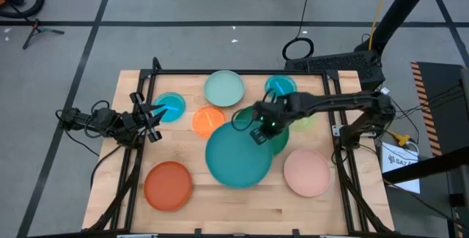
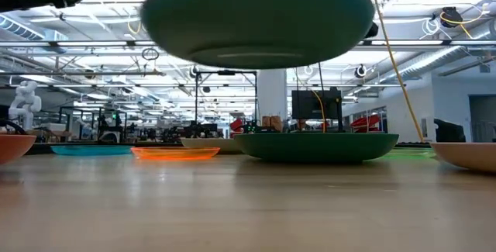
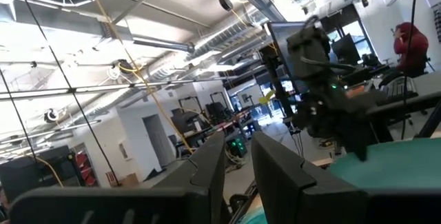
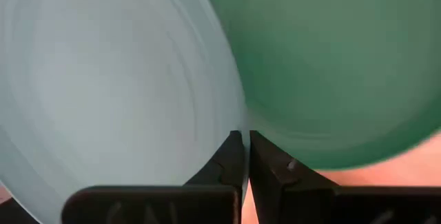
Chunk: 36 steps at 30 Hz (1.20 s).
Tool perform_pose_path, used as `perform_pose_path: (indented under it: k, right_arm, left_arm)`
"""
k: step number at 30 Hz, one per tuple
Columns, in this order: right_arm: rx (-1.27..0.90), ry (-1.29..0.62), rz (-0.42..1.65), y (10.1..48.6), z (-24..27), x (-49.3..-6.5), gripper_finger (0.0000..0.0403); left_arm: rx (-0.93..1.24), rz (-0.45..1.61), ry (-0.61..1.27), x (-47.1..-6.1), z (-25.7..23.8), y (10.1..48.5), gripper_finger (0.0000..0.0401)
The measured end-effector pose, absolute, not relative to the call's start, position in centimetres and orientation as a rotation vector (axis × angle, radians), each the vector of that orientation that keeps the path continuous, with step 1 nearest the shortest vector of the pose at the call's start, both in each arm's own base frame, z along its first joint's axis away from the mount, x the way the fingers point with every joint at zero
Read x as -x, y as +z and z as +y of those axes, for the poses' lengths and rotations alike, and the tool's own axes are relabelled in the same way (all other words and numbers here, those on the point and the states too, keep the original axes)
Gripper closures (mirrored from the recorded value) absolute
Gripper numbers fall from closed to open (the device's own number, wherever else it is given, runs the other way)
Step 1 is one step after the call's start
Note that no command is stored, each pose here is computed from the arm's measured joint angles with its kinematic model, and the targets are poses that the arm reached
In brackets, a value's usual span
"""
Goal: Stack plastic plates
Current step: Stack the dark blue plate on top of the green plate
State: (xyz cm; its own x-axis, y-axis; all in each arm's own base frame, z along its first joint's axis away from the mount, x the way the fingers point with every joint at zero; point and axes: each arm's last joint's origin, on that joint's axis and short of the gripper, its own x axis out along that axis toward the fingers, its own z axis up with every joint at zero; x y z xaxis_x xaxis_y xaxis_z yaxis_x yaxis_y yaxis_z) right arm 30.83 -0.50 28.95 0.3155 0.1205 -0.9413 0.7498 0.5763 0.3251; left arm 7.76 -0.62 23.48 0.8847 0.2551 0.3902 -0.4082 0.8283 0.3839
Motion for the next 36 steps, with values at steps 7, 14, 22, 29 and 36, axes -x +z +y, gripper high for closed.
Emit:
perform_pose_path:
  k: [7, 14, 22, 29, 36]
  right_arm:
    - [-0.851, -0.497, 1.160, 30.7, -3.7, -28.9, 0.0399]
    - [-0.803, -0.483, 1.159, 30.6, -7.1, -28.1, 0.0399]
    - [-0.823, -0.452, 1.188, 28.1, -10.5, -26.6, 0.0399]
    - [-0.930, -0.417, 1.166, 22.7, -13.2, -24.6, 0.0399]
    - [-0.990, -0.488, 1.202, 19.5, -14.6, -22.0, 0.0398]
  left_arm:
    - [-0.471, -0.335, 0.358, -7.8, -0.6, 23.5, 0.0320]
    - [-0.469, -0.335, 0.358, -7.8, -0.6, 23.5, 0.0320]
    - [-0.470, -0.331, 0.357, -7.8, -0.6, 23.5, 0.0320]
    - [-0.470, -0.332, 0.357, -7.8, -0.6, 23.5, 0.0320]
    - [-0.472, -0.328, 0.356, -7.8, -0.6, 23.4, 0.0320]
